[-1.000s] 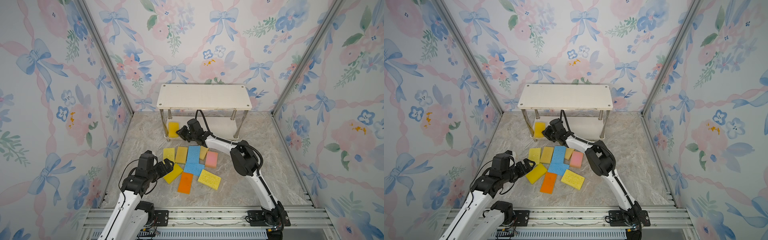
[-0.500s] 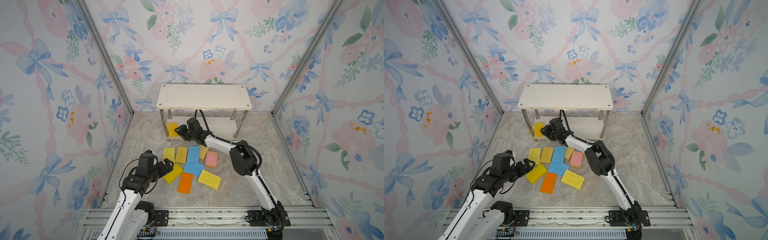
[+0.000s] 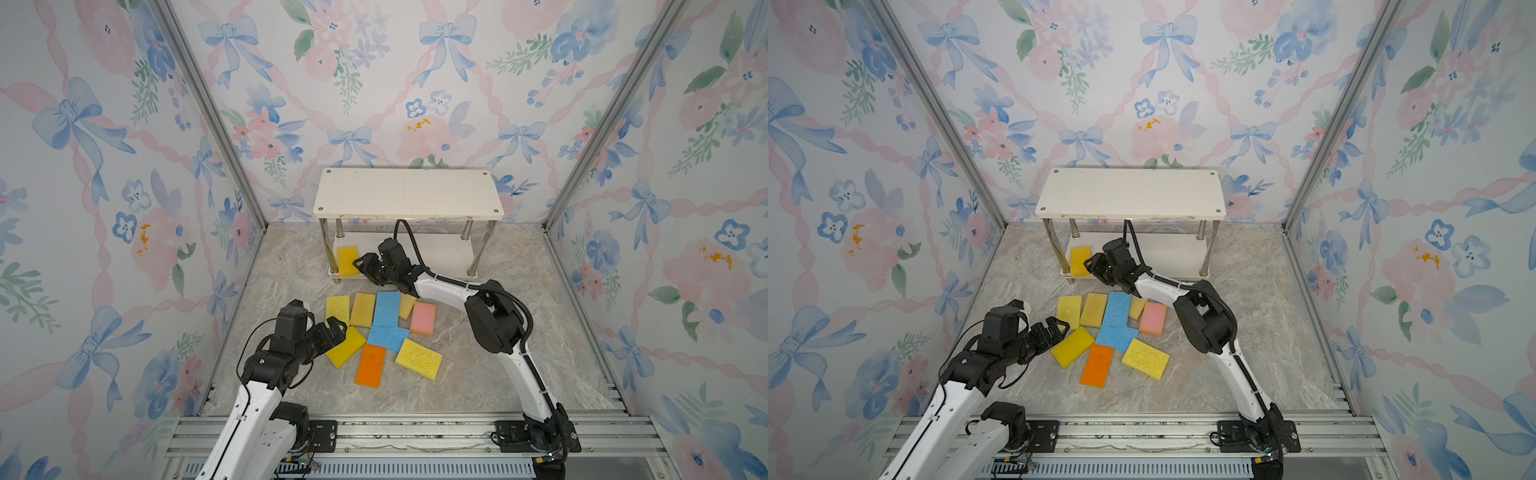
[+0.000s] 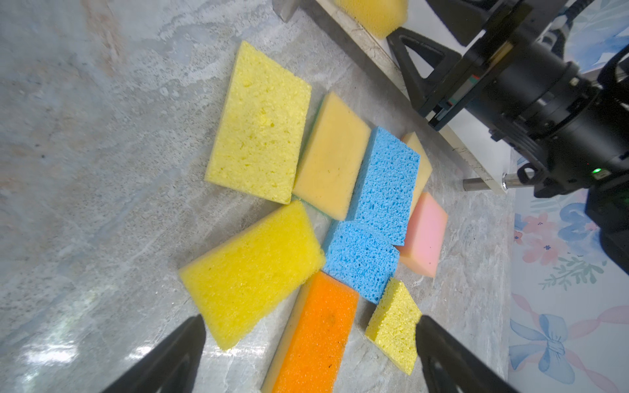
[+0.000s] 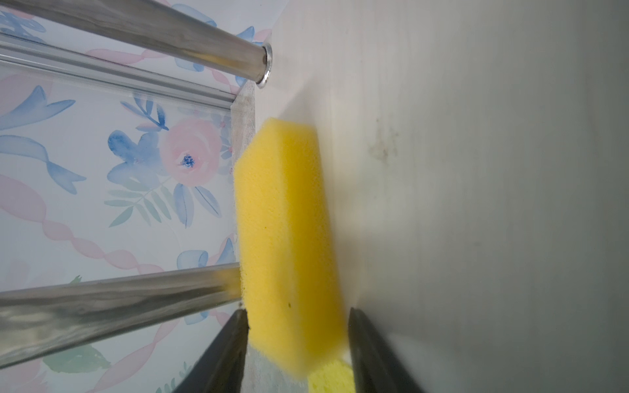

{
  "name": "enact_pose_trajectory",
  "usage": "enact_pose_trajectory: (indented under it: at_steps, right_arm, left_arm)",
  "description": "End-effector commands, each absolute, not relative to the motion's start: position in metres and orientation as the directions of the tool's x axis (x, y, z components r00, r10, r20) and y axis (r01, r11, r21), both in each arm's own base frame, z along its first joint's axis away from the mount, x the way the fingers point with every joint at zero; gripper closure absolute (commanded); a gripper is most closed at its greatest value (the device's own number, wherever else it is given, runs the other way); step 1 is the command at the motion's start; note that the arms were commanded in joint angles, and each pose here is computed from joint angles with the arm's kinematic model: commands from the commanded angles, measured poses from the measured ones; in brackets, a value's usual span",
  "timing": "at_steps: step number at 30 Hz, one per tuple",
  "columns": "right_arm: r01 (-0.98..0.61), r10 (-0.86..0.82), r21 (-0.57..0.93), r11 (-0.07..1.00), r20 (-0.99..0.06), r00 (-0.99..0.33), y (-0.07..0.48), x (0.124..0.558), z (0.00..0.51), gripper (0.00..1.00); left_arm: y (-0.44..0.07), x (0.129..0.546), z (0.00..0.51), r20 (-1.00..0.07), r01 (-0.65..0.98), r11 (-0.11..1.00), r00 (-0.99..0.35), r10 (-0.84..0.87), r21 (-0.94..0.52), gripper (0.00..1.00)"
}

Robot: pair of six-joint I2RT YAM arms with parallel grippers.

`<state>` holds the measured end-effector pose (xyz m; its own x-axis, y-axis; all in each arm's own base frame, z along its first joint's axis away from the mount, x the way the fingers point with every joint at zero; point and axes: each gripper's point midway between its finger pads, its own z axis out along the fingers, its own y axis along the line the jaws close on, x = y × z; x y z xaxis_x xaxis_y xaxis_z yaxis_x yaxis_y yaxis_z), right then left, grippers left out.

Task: Place and organize the cleaning sponges onto the shelf
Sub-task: 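Lower the yellow sponge onto the lower shelf tier with the right gripper, then release the yellow sponge and swing the right gripper back toward the pink sponge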

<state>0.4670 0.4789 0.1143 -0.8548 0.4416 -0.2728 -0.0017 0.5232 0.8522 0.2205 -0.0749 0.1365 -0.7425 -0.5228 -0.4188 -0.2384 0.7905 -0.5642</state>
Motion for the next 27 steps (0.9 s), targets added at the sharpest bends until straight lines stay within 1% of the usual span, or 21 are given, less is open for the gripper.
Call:
enact_pose_trajectory:
  at_steps: [1,6,11,15,17,22,27]
  right_arm:
    - [0.02,0.447,0.85,0.527,-0.256,-0.857,0.473,0.463,0.112,0.49]
    - [0.01,0.448,0.849,0.529,-0.269,-0.852,0.471,0.464,0.118,0.49]
    - [-0.035,0.42,0.832,0.553,-0.315,-0.851,0.466,0.465,0.131,0.49]
    - [-0.038,0.409,0.842,0.538,-0.3,-0.862,0.467,0.467,0.133,0.49]
    - [-0.053,0.4,0.838,0.543,-0.314,-0.861,0.464,0.464,0.139,0.49]
    - [-0.108,0.328,0.769,0.63,-0.389,-0.861,0.438,0.435,0.153,0.49]
    - [-0.127,0.271,0.675,0.727,-0.452,-0.85,0.379,0.385,0.171,0.48]
  left_arm:
    - [-0.075,0.218,0.136,-0.41,-0.243,0.786,-0.745,-0.527,-0.569,0.02]
    - [-0.075,0.216,0.138,-0.411,-0.24,0.784,-0.744,-0.528,-0.572,0.02]
    - [-0.074,0.217,0.137,-0.407,-0.247,0.782,-0.742,-0.532,-0.572,0.02]
    - [-0.074,0.217,0.136,-0.406,-0.252,0.784,-0.743,-0.533,-0.567,0.02]
    - [-0.074,0.218,0.137,-0.408,-0.251,0.783,-0.741,-0.533,-0.569,0.02]
    - [-0.075,0.221,0.14,-0.414,-0.241,0.785,-0.741,-0.529,-0.57,0.02]
    - [-0.085,0.231,0.145,-0.418,-0.195,0.77,-0.746,-0.519,-0.608,0.02]
